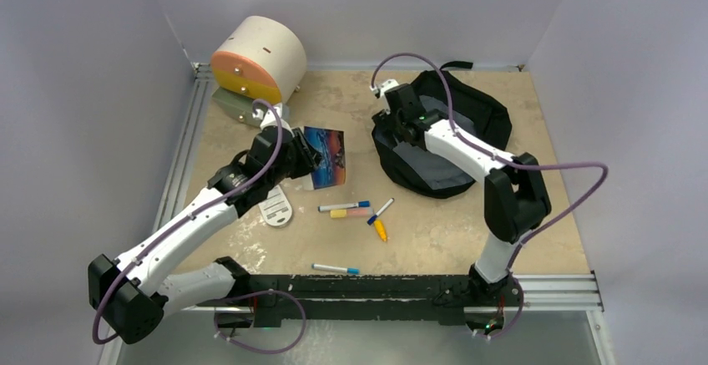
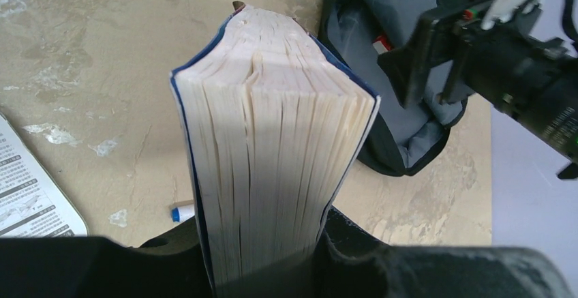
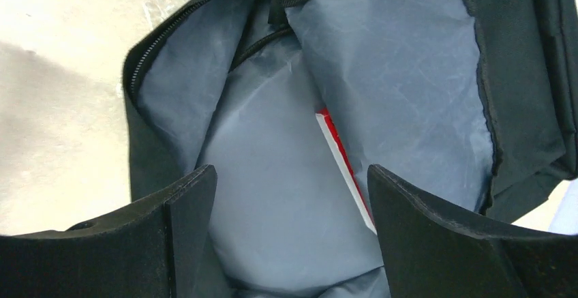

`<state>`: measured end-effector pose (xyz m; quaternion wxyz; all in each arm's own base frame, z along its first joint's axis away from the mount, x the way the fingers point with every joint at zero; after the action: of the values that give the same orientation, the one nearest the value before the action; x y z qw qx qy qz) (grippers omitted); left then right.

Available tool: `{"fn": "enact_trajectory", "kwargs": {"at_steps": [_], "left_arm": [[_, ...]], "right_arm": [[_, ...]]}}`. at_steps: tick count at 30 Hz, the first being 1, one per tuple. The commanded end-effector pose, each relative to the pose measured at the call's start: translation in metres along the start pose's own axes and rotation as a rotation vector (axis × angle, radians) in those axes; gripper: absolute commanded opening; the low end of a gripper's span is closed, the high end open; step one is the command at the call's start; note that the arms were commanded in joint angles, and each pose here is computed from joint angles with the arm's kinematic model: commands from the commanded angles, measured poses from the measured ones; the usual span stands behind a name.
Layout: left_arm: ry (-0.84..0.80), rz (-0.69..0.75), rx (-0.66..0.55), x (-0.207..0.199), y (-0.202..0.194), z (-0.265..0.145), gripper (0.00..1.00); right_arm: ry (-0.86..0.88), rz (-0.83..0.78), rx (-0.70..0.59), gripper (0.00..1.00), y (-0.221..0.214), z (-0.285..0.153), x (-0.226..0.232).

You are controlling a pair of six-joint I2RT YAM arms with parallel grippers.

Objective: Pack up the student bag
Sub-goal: Place the book in the student bag.

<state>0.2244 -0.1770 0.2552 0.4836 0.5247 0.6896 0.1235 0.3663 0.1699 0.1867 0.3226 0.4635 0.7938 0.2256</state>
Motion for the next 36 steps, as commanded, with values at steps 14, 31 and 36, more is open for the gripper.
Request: {"fn": "enact_trajectory", "kwargs": {"at_steps": [14, 31, 36], "left_arm": [[-0.173, -0.071, -0.137, -0.027, 0.029, -0.028, 0.00], [-0.183, -0.072, -0.140, -0.030, 0.033, -0.033, 0.00], [-0.199, -0.064, -0.141, -0.034, 0.037, -0.036, 0.00]], "right_arm": [[-0.445, -0.150, -0.045, 0.51, 0.023, 0.074, -0.029], [-0.251, 0.263, -0.132, 0.12, 0.120, 0.122, -0.011], [-0.218, 0.241, -0.080, 0.54, 0.105, 0.101, -0.023]]}}
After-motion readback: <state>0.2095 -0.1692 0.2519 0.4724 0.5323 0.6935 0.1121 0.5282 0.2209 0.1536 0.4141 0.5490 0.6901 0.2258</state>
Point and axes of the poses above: each gripper's point midway between its finger pads, its own z axis out along the fingers, its own x axis along the line the jaws close on, y = z × x, the point moved 7 cm from there along -z, back along the fingers, and after that the axes turned 2 degrees about z, right-handed, at the moved point
